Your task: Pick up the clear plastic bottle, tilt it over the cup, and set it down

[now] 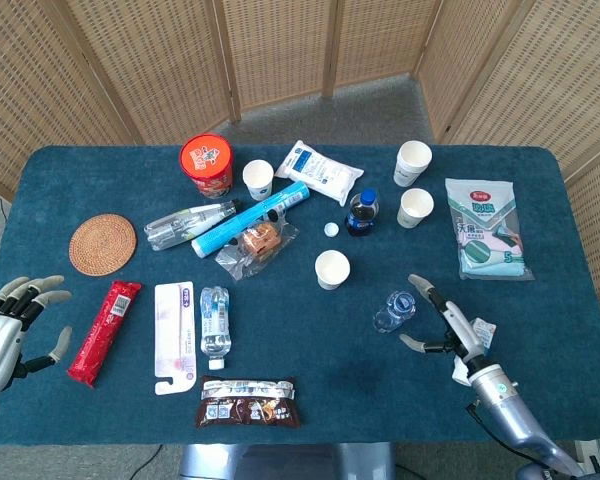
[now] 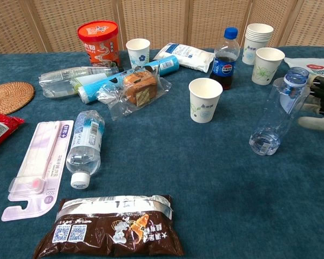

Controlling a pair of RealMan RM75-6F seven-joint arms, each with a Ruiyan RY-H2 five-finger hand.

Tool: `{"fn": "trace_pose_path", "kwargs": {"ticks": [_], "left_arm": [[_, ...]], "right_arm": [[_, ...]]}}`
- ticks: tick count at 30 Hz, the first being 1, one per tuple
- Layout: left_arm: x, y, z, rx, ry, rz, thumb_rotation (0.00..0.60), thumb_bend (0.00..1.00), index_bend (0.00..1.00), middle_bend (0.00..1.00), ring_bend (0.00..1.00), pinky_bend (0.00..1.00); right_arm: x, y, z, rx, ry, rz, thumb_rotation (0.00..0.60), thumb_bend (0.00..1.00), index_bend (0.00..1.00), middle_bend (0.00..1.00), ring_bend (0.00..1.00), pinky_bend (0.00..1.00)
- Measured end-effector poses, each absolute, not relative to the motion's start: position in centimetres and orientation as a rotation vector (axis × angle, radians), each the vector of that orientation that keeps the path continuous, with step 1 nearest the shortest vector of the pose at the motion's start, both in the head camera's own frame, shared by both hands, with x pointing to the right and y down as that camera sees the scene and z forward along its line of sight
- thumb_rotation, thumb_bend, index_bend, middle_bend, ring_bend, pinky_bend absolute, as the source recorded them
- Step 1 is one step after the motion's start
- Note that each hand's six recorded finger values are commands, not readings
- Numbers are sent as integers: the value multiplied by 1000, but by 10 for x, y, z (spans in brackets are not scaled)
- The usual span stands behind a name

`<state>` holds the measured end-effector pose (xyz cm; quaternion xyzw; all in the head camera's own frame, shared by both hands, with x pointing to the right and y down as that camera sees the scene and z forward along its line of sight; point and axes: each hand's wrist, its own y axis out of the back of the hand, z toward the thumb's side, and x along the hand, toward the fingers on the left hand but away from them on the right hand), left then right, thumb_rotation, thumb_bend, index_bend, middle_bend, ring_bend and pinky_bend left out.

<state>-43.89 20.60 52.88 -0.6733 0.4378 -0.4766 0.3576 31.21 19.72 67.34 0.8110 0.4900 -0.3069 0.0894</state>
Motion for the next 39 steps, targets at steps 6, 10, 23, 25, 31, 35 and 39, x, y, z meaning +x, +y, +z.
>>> {"fn": "trace_pose_path", "kwargs": {"ticks": [6,10,23,25,31,35,39], "left_arm": [[-442,206,529,-1734,1135,-1236,334,495,293,233,214,154],[-443,207,529,-1732,1136,-1239,331,494,293,233,214,154],[-449,207,530,-1726,1146,-1254,330,494,293,232,214,154],[-449,207,530,-1725,1147,-1257,331,494,292,232,214,154],[-452,207,531,-1723,1152,-1261,330,495,292,232,213,154],[-454,208,532,-1722,1158,-1268,331,495,292,232,213,154],[-456,209,533,-1720,1162,-1276,328,495,292,232,210,154]], "right_arm": [[301,195,680,2409,1438,-889,600,270,0,0,0,6],[292,195,686,2412,1412,-883,600,270,0,0,0,6],[281,195,698,2390,1388,-888,600,267,0,0,0,25],[279,194,698,2389,1386,-883,600,263,0,0,0,39],[273,191,699,2382,1391,-868,600,259,3,9,0,86],[272,188,701,2374,1413,-862,600,259,131,131,58,226],[270,187,703,2363,1440,-867,600,262,295,281,202,369]]}}
